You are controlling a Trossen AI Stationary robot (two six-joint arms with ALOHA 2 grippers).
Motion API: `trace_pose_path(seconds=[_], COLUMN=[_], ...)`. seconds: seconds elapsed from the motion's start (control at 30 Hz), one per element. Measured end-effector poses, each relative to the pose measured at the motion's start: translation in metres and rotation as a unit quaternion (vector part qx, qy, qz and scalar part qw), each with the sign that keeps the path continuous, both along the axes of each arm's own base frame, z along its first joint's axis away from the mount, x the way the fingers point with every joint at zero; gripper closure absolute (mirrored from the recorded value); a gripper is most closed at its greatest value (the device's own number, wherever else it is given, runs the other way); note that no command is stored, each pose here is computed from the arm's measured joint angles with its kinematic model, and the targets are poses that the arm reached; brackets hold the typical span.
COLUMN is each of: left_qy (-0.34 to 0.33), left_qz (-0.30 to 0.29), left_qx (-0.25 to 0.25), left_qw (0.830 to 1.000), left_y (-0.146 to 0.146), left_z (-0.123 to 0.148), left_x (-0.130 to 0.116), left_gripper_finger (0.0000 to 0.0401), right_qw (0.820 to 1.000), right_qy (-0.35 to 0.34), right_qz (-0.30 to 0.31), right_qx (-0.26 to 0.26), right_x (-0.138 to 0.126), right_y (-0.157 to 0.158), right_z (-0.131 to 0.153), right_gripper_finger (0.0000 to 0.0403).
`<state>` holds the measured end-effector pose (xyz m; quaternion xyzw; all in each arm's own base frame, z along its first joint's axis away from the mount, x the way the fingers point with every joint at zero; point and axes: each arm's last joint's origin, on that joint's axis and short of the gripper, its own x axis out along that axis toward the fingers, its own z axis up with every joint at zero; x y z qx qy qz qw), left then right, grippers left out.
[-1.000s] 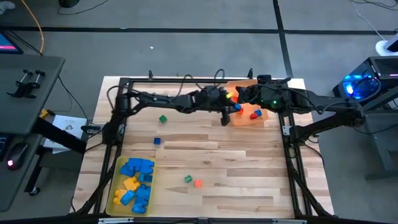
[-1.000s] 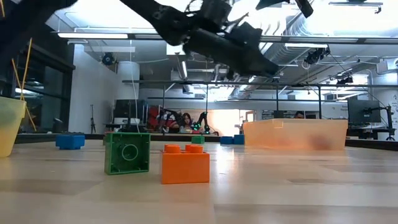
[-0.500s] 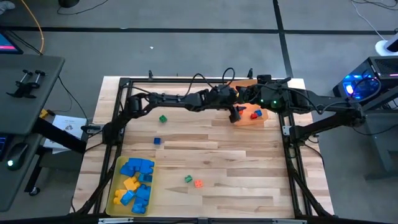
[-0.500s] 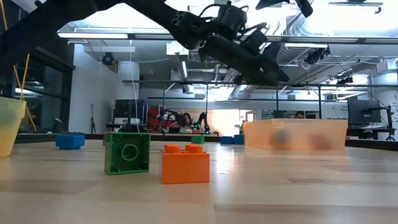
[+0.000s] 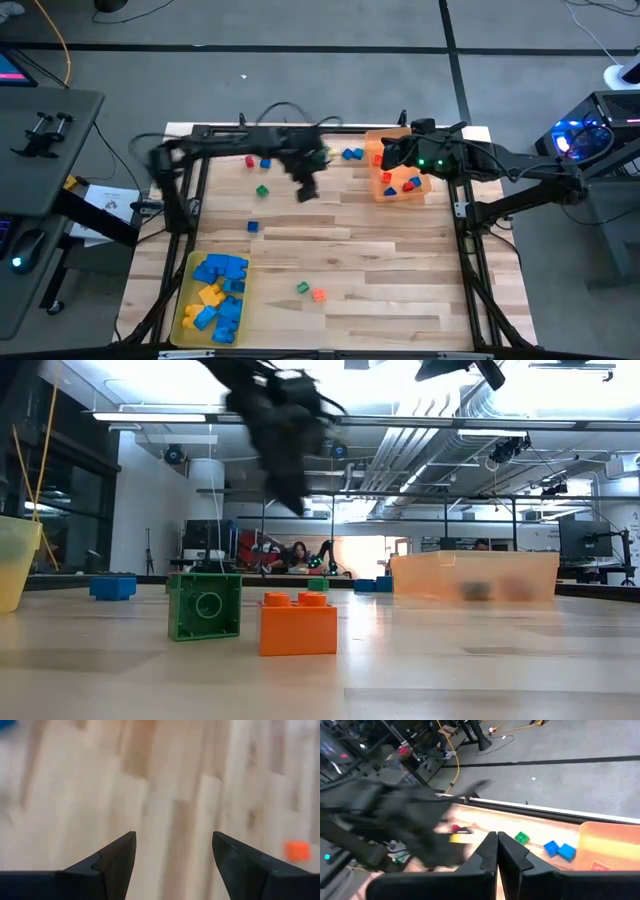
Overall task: Sort blocks by size
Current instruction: Put the small blue game piece into the orange bin
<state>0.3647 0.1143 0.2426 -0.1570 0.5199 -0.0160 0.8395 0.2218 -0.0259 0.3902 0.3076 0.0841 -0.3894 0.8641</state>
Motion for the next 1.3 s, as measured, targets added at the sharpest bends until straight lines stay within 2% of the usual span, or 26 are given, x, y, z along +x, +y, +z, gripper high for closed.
trace_pose_path(seconds=[0.17,0.3,0.37,0.43,0.53,0.67,0.87,1.13,1.23,1.3], left_qy=[-0.028,-0.020,-0.007,-0.011,0.016,0.056,0.132,0.190,0.197,0.188], left_qz=[0.017,-0.017,-0.051,-0.069,-0.077,-0.070,-0.093,-0.112,-0.099,-0.084], left_qx=[0.014,0.091,0.123,0.130,0.124,0.142,0.125,0.124,0.131,0.139], left_qw=[0.999,0.996,0.991,0.989,0.989,0.986,0.979,0.967,0.967,0.969], left_y=[-0.047,-0.082,-0.094,-0.101,-0.106,-0.106,-0.109,-0.114,-0.113,-0.113], left_z=[-0.005,-0.016,-0.026,-0.032,-0.047,-0.061,-0.089,-0.111,-0.115,-0.113], left_x=[-0.080,-0.142,-0.165,-0.177,-0.181,-0.171,-0.162,-0.155,-0.154,-0.151], left_gripper_finger=[0.0153,0.0153,0.0153,0.0153,0.0153,0.0153,0.0153,0.0153,0.0169,0.0204], right_qw=[0.999,0.999,0.999,0.999,0.999,0.999,0.998,0.998,0.998,0.998], right_qy=[0.033,0.050,0.052,0.052,0.052,0.054,0.055,0.063,0.063,0.062], right_qz=[0.000,0.001,0.001,0.001,-0.001,-0.006,-0.012,-0.012,-0.012,-0.013], right_qx=[-0.002,-0.001,-0.001,-0.001,-0.003,-0.006,-0.009,-0.009,-0.009,-0.008], right_x=[-0.003,-0.004,-0.005,-0.005,-0.005,-0.005,-0.005,-0.006,-0.006,-0.006], right_y=[-0.001,-0.001,-0.001,-0.001,-0.001,-0.002,-0.002,-0.002,-0.002,-0.002], right_z=[-0.005,-0.007,-0.008,-0.008,-0.008,-0.008,-0.008,-0.009,-0.009,-0.009], right_gripper_finger=[0.0402,0.0402,0.0402,0.0402,0.0402,0.0402,0.0402,0.0402,0.0402,0.0402])
